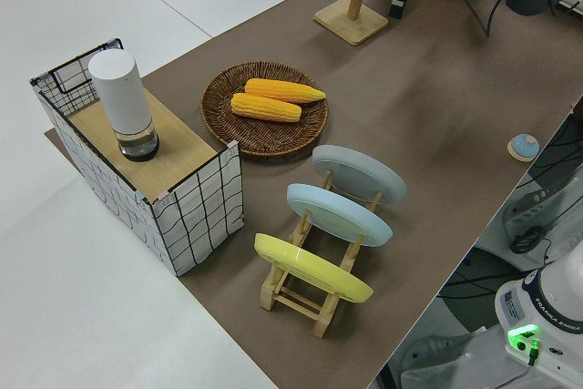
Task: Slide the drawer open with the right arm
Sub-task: 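Pull the drawer handle toward the robot with the right gripper, then open the right gripper and release the drawer handle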
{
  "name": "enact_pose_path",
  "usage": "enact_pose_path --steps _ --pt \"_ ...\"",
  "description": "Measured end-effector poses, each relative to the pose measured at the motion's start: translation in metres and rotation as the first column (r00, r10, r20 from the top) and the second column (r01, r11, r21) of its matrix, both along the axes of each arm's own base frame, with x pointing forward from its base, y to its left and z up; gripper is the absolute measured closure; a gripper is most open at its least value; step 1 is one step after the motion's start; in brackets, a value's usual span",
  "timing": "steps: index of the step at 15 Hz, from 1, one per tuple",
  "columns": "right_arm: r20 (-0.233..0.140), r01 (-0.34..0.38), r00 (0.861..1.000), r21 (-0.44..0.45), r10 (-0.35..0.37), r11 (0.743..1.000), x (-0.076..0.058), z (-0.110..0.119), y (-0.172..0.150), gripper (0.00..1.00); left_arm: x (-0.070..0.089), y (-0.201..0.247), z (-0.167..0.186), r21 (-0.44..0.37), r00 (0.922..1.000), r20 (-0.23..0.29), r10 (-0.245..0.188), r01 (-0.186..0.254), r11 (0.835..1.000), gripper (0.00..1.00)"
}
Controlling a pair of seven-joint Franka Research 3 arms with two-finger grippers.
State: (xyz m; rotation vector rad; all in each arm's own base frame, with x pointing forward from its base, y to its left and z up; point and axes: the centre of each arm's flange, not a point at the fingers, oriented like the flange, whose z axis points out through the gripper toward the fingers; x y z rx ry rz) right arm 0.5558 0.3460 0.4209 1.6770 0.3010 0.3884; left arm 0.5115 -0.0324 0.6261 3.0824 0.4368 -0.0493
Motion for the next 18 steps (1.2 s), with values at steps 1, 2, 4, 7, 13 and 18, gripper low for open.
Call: enact_pose_path --steps 1,2,4,7,13,18 --pt "-0.004 0.011 1.0 0.035 -0.011 0.999 -0.001 0.005 0.004 0.01 0.0 0.0 0.0 0.0 1.0 0.0 0.0 0.0 1.0 0.0" --pt "-0.01 0.021 1.0 0.071 -0.02 0.997 -0.002 0.011 0.007 0.01 0.0 0.0 0.0 0.0 1.0 0.0 0.0 0.0 1.0 0.0" --pt "-0.026 0.043 0.999 0.166 -0.039 0.985 -0.002 0.026 0.014 0.01 0.0 0.0 0.0 0.0 1.0 0.0 0.0 0.0 1.0 0.0" --pt "-0.045 0.081 0.996 0.299 -0.071 0.951 0.0 0.054 0.017 0.01 0.0 0.0 0.0 0.0 1.0 0.0 0.0 0.0 1.0 0.0" --pt "-0.118 0.173 0.985 0.591 -0.127 0.788 0.006 0.118 -0.014 0.01 0.0 0.0 0.0 0.0 1.0 0.0 0.0 0.0 1.0 0.0" --pt "-0.192 0.27 0.961 0.79 -0.197 0.55 0.008 0.185 -0.082 0.01 0.0 0.0 0.0 0.0 1.0 0.0 0.0 0.0 1.0 0.0"
